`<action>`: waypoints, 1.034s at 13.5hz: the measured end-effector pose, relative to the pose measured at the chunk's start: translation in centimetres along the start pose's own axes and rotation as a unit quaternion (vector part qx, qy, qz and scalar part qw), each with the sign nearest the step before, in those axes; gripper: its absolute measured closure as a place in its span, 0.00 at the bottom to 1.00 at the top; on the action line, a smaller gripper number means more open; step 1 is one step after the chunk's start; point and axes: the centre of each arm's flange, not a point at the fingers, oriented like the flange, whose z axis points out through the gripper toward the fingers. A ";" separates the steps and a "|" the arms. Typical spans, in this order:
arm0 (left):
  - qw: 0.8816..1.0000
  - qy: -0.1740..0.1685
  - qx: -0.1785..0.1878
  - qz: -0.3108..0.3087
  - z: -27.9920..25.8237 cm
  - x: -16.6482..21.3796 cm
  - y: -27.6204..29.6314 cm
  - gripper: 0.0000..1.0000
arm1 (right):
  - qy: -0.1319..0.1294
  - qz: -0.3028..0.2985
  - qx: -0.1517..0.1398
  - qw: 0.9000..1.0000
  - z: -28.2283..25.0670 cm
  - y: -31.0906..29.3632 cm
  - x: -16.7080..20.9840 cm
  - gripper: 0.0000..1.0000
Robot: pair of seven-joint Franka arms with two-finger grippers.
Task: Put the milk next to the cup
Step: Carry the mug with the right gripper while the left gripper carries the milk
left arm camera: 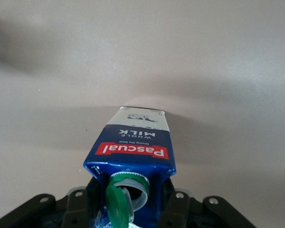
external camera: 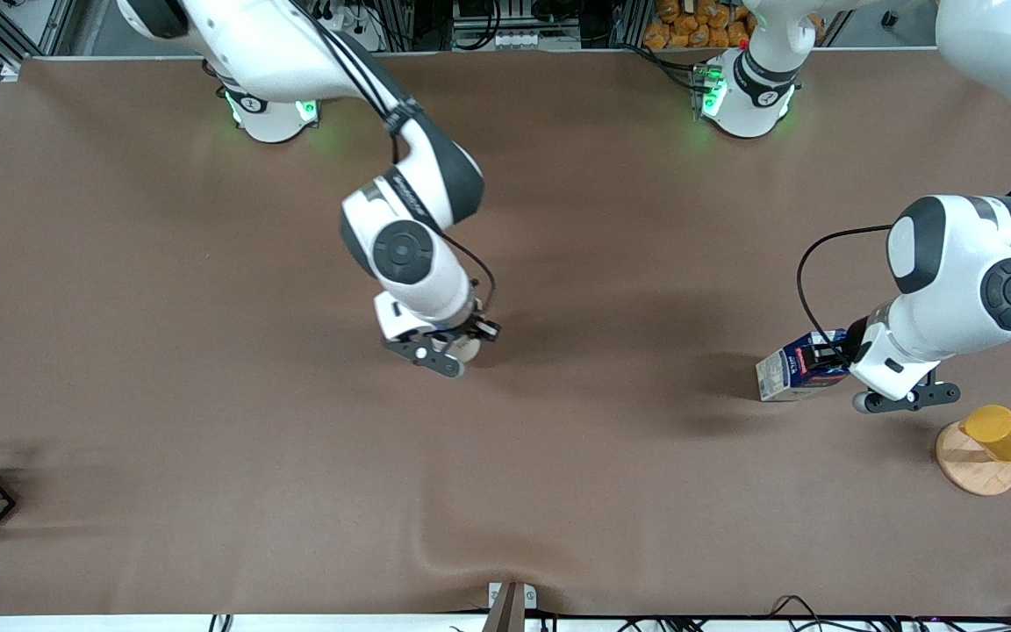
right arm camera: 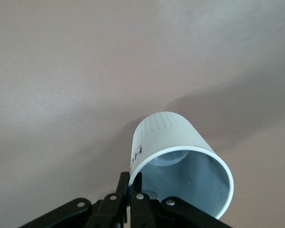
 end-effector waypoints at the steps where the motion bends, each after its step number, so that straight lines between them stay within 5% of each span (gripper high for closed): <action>1: 1.000 0.002 0.000 0.001 -0.2 0.1 0.1 0.50 | 0.000 0.004 -0.001 1.000 1.0 -0.4 -0.1 0.96; 9: 0.999 0.027 -0.010 0.040 -4.7 -0.9 5.0 0.50 | 0.008 0.017 0.014 1.000 2.2 -1.7 -0.6 0.96; 14: 0.998 0.031 -0.014 0.048 -6.2 -1.8 6.9 0.51 | 0.025 0.009 -0.011 1.000 3.5 -1.0 0.3 0.96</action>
